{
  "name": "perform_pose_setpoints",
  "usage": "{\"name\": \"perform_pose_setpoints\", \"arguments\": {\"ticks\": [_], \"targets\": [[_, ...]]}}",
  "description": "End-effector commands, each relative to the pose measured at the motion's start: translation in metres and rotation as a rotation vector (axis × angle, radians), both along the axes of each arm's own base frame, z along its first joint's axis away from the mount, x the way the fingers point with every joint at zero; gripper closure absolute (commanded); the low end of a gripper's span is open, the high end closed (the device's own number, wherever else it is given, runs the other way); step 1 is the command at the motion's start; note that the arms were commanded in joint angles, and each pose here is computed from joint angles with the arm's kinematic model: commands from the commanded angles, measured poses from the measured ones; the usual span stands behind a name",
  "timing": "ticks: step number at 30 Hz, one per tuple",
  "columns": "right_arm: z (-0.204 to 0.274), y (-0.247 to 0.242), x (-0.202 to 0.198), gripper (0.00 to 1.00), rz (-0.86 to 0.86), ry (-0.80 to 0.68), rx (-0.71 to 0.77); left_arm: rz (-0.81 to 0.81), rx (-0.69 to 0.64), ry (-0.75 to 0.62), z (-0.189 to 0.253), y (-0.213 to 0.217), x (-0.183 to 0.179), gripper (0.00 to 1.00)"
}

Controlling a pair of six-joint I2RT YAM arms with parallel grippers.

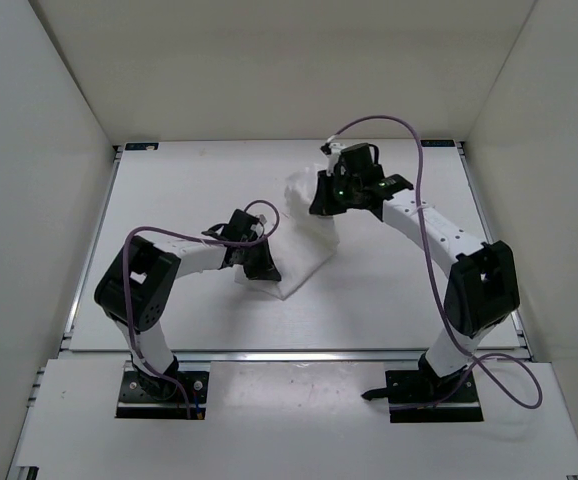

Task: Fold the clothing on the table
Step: Fold the skirt

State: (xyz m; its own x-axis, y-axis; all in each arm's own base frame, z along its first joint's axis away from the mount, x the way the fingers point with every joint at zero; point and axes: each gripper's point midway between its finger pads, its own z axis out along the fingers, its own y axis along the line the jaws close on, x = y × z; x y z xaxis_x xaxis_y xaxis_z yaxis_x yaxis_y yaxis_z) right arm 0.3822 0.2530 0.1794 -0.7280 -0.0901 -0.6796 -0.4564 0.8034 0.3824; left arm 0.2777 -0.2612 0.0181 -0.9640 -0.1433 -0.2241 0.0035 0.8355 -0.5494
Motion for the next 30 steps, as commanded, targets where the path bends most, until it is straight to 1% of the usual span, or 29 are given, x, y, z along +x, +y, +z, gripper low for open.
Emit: {"name": "perform_pose_setpoints", "arguments": {"ticks": [1, 4, 7, 11, 12, 17, 20, 21, 23, 24, 25, 26, 27, 28, 29, 30], "targets": [[0.013, 0.039, -0.01, 1.0, 0.06, 0.005, 0.055, 0.069, -0.043, 0.079, -0.01, 0.004, -0.011, 1.0], [0.004, 0.058, -0.026, 1.0, 0.103, 0.04, 0.051, 0.132, -0.086, 0.079, -0.008, 0.011, -0.004, 1.0], [-0.002, 0.08, -0.047, 1.0, 0.158, 0.067, 0.074, 0.151, -0.121, 0.097, -0.012, 0.011, -0.006, 1.0], [-0.022, 0.087, -0.067, 1.0, 0.183, 0.132, 0.058, 0.188, -0.161, 0.131, -0.013, 0.015, -0.011, 1.0], [-0.028, 0.088, -0.074, 1.0, 0.197, 0.156, 0.059, 0.191, -0.178, 0.115, -0.012, 0.015, -0.007, 1.0], [-0.049, 0.089, -0.096, 1.0, 0.237, 0.213, 0.024, 0.208, -0.192, 0.113, -0.013, 0.018, -0.005, 1.0], [-0.057, 0.09, -0.106, 0.98, 0.244, 0.255, 0.041, 0.208, -0.189, 0.124, -0.017, 0.018, -0.006, 1.0], [-0.056, 0.094, -0.111, 0.96, 0.257, 0.275, 0.065, 0.217, -0.186, 0.121, -0.018, 0.021, -0.003, 1.0], [-0.057, 0.099, -0.114, 0.88, 0.267, 0.292, 0.093, 0.221, -0.199, 0.118, -0.016, 0.021, -0.002, 1.0], [-0.059, 0.102, -0.119, 0.87, 0.291, 0.3, 0.103, 0.22, -0.199, 0.122, -0.016, 0.02, -0.002, 1.0], [-0.058, 0.106, -0.121, 0.82, 0.306, 0.302, 0.122, 0.225, -0.196, 0.123, -0.018, 0.021, -0.002, 1.0], [-0.059, 0.107, -0.122, 0.7, 0.32, 0.306, 0.137, 0.223, -0.195, 0.117, -0.018, 0.022, -0.001, 1.0], [-0.058, 0.11, -0.123, 0.63, 0.334, 0.322, 0.164, 0.229, -0.192, 0.121, -0.019, 0.023, -0.001, 1.0], [-0.061, 0.111, -0.126, 0.51, 0.349, 0.329, 0.161, 0.235, -0.196, 0.115, -0.016, 0.024, 0.001, 1.0], [-0.064, 0.105, -0.118, 0.45, 0.321, 0.34, 0.153, 0.232, -0.204, 0.12, -0.015, 0.025, 0.0, 1.0], [-0.057, 0.104, -0.113, 0.43, 0.304, 0.327, 0.156, 0.238, -0.203, 0.114, -0.014, 0.026, 0.001, 1.0]]}}
